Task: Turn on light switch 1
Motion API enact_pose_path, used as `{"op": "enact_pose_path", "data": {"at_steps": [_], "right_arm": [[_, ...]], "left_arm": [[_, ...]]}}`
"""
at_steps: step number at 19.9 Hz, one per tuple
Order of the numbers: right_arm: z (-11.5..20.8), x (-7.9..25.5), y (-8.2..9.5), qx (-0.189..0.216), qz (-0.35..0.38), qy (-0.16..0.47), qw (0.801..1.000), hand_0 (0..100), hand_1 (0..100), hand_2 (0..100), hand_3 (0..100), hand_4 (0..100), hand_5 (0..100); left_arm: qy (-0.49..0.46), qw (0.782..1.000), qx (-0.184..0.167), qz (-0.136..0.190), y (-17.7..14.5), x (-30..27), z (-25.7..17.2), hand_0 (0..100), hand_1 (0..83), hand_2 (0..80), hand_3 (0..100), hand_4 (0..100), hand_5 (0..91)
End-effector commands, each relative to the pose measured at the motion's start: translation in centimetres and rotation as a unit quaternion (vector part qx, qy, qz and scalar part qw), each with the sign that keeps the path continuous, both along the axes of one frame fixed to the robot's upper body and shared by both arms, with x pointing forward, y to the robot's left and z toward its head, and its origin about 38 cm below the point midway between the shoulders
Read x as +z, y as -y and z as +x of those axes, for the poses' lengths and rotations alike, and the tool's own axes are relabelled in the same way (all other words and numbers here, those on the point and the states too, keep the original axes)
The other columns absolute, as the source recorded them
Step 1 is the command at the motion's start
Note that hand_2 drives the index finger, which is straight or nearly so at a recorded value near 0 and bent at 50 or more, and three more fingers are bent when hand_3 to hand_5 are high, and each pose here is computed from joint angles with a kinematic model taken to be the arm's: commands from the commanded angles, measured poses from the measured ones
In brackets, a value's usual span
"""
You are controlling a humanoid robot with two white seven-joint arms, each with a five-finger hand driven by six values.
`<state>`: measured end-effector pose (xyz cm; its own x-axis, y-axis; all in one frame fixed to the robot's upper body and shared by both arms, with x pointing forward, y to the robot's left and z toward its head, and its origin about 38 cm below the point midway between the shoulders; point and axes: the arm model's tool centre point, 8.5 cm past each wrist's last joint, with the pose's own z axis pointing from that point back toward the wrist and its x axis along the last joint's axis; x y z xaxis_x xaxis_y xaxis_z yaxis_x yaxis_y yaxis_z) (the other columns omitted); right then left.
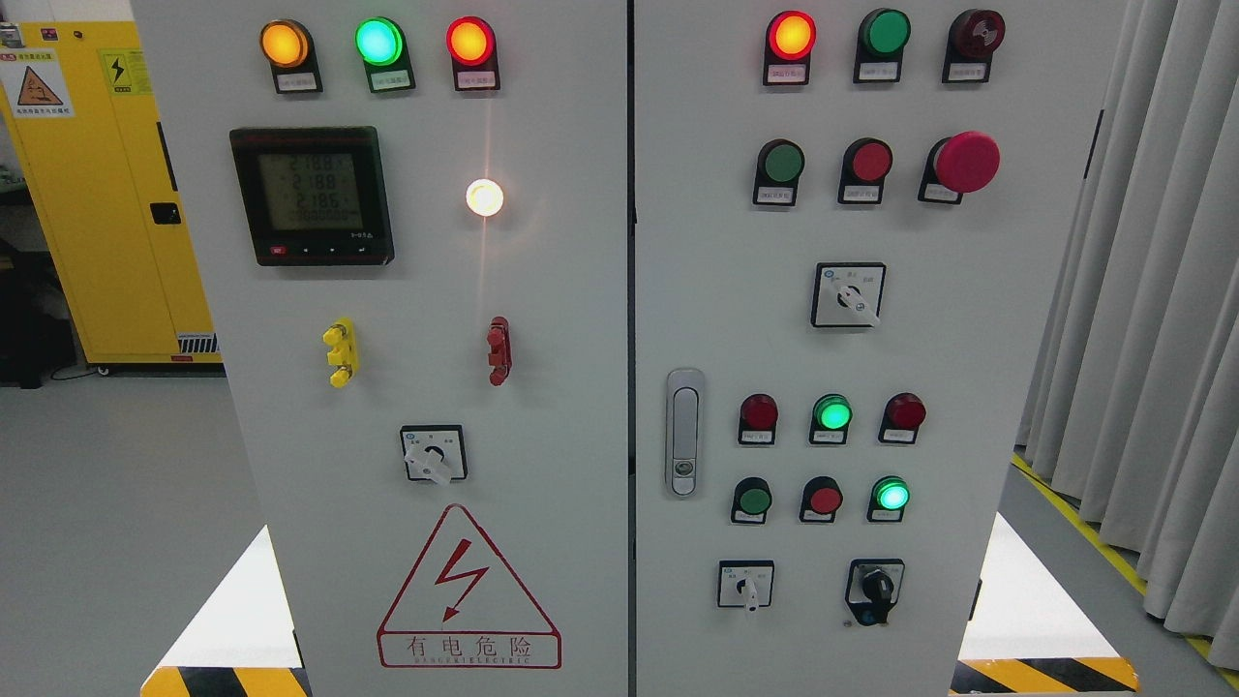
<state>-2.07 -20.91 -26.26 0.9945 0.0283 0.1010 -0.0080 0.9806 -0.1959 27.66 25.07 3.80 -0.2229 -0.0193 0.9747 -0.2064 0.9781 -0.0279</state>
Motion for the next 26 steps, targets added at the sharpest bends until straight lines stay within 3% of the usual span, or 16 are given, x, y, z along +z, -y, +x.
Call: {"op": "enact_pose_path", "data": {"at_steps": [1, 3, 7, 8, 10, 12, 14, 16, 18, 22, 26], "right_arm": [[-0.1, 0.0, 0.0, -0.015, 0.001, -0.001, 1.000, 0, 50, 4, 0, 0, 0], [-0.1, 0.0, 0.0, -0.015, 0.001, -0.001, 1.000, 0, 50, 4, 0, 0, 0], [-0.1, 0.0, 0.0, -0.015, 0.001, -0.001, 1.000, 0, 50, 4, 0, 0, 0], [-0.1, 0.0, 0.0, -0.015, 0.001, -0.001, 1.000, 0, 50, 4, 0, 0, 0], [-0.1, 0.0, 0.0, -0.015, 0.001, -0.001, 1.000, 0, 50, 4, 0, 0, 0], [-0.1, 0.0, 0.0, -0.015, 0.001, -0.001, 1.000, 0, 50, 4, 0, 0, 0], [-0.1, 0.0, 0.0, -0.015, 0.001, -0.001, 1.000, 0, 50, 4, 0, 0, 0], [-0.1, 0.0, 0.0, -0.015, 0.001, -0.001, 1.000, 0, 50, 4, 0, 0, 0], [-0.1, 0.0, 0.0, -0.015, 0.001, -0.001, 1.000, 0, 50, 4, 0, 0, 0], [-0.1, 0.0, 0.0, -0.015, 0.001, -0.001, 1.000, 0, 50, 4, 0, 0, 0], [-0.1, 0.0, 0.0, -0.015, 0.001, -0.001, 1.000, 0, 50, 4, 0, 0, 0]], "left_arm": [[-0.294, 0.955, 0.031, -0.010, -3.8, -19.1, -13.7, 0, 36.6, 43.4, 64, 76, 62.6], [-0.367, 0.930, 0.019, -0.014, -3.4, -22.4, -18.4, 0, 35.9, 36.5, 53, 66, 46.8], [-0.486, 0.872, -0.048, -0.041, -1.3, -26.2, -25.4, 0, 37.0, 18.5, 32, 47, 21.0], [-0.515, 0.854, -0.057, -0.049, -0.9, -26.9, -27.1, 0, 37.1, 10.5, 24, 39, 10.0], [-0.569, 0.817, -0.069, -0.059, -0.2, -27.8, -29.5, 10, 36.4, 2.7, 13, 30, 0.0], [-0.623, 0.775, -0.088, -0.059, 0.4, -28.6, -31.2, 14, 36.3, 0.0, 10, 25, 0.0], [-0.666, 0.735, -0.117, -0.043, 0.6, -29.0, -32.4, 19, 35.1, 0.0, 1, 17, 0.0], [-0.699, 0.702, -0.130, -0.038, 0.8, -29.4, -33.1, 20, 34.1, 0.0, 0, 6, 0.0], [-0.716, 0.680, -0.147, -0.053, 1.4, -29.6, -32.9, 20, 32.5, 0.0, 0, 0, 0.0], [-0.740, 0.647, -0.168, -0.077, 2.1, -29.9, -32.1, 22, 26.4, 0.0, 0, 0, 0.0], [-0.740, 0.648, -0.165, -0.073, 2.0, -30.1, -30.0, 21, 21.1, 0.0, 0, 0, 0.0]]}}
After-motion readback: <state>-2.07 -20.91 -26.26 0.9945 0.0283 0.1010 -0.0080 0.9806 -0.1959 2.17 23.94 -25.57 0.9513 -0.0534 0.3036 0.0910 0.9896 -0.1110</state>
